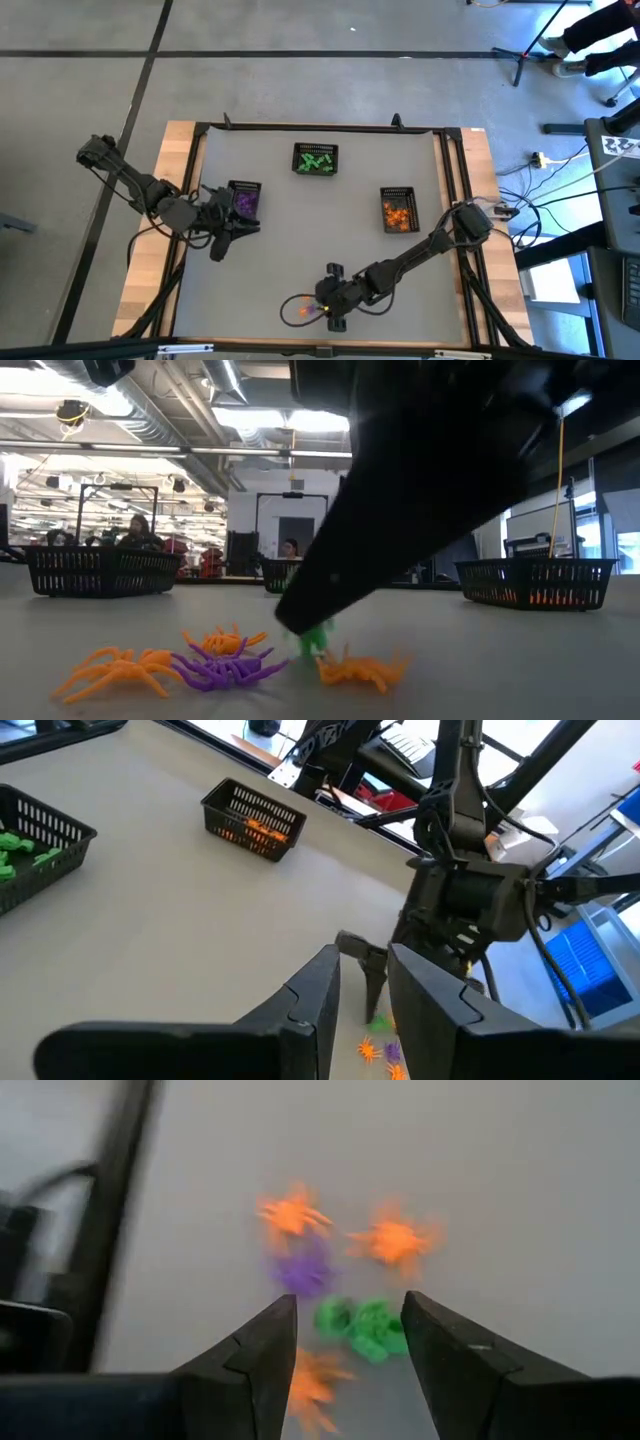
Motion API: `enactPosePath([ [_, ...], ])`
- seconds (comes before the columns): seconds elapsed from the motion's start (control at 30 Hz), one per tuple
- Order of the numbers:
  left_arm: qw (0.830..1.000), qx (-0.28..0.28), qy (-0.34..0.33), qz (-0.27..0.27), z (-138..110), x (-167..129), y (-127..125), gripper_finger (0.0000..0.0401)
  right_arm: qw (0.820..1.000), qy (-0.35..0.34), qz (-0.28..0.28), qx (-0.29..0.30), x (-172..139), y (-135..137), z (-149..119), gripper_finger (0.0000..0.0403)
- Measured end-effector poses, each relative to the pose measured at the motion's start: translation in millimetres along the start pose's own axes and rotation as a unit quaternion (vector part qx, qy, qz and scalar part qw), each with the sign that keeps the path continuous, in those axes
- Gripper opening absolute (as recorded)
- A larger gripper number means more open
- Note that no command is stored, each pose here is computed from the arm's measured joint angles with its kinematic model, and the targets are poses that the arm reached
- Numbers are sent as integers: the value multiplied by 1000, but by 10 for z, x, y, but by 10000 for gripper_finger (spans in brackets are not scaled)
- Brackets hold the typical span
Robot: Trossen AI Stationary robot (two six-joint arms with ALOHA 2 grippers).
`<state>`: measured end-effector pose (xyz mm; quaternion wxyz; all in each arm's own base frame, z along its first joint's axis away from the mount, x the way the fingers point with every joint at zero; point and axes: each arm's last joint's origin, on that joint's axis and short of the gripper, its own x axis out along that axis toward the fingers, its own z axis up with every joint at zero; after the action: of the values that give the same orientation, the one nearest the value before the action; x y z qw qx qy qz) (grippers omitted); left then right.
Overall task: Sort Halloween decoration
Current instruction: Put the green skeleton toy into the top bin
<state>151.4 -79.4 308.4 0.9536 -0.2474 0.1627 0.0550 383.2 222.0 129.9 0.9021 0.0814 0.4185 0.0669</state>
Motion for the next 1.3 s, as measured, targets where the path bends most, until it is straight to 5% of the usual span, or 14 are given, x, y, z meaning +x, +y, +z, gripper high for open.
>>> enactPosePath([
  [0.27,1000,-2,-4,2,5,-1,1,81,998,30,-62,-11,-6,-90,-61,186],
  [0.87,1000,-15,-13,12,10,0,6,81,997,12,-65,38,14,-242,81,186],
  [1.3,999,-42,-14,12,11,0,6,81,996,4,-78,-40,-18,-304,363,186],
])
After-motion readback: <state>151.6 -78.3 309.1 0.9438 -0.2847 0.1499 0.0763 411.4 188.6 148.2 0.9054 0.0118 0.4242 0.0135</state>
